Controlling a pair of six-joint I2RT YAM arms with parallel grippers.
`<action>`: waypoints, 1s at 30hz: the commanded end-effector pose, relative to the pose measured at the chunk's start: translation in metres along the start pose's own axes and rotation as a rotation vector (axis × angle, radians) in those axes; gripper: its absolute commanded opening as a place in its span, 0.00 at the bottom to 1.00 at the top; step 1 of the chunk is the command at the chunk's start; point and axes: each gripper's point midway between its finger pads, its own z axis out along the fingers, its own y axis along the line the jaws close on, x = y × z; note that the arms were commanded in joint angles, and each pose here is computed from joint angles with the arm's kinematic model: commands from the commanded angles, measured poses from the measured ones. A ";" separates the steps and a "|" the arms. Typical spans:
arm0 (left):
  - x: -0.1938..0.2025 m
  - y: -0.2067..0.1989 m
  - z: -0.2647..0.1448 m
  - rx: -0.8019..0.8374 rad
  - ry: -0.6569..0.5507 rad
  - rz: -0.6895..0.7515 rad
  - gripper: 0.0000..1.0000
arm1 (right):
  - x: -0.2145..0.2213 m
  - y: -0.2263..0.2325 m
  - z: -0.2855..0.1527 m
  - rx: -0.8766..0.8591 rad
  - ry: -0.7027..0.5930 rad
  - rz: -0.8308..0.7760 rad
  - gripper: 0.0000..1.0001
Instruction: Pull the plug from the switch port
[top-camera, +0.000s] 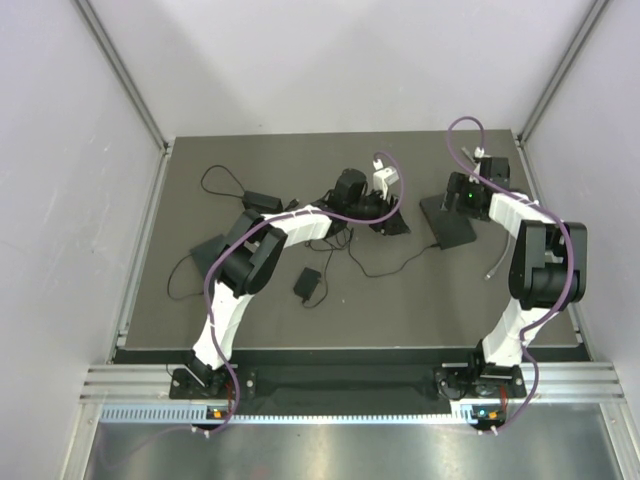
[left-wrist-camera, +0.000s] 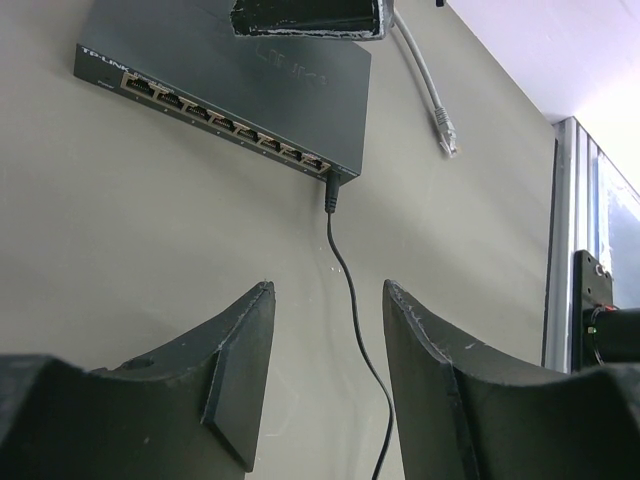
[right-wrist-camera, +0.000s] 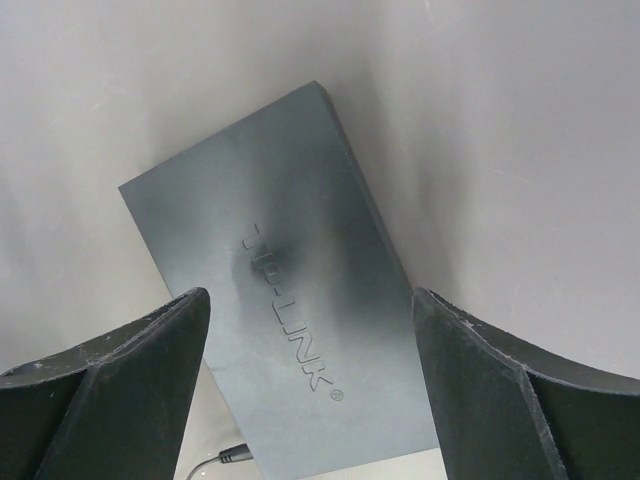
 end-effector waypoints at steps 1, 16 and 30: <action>-0.013 -0.001 0.001 0.030 -0.038 0.033 0.52 | -0.010 -0.002 -0.008 0.021 -0.023 -0.023 0.82; -0.012 -0.004 0.002 0.056 -0.030 0.026 0.51 | 0.005 0.019 -0.003 -0.059 0.025 -0.011 0.74; 0.003 0.008 0.020 0.045 0.030 -0.001 0.49 | 0.024 0.061 -0.013 -0.232 0.032 0.010 0.70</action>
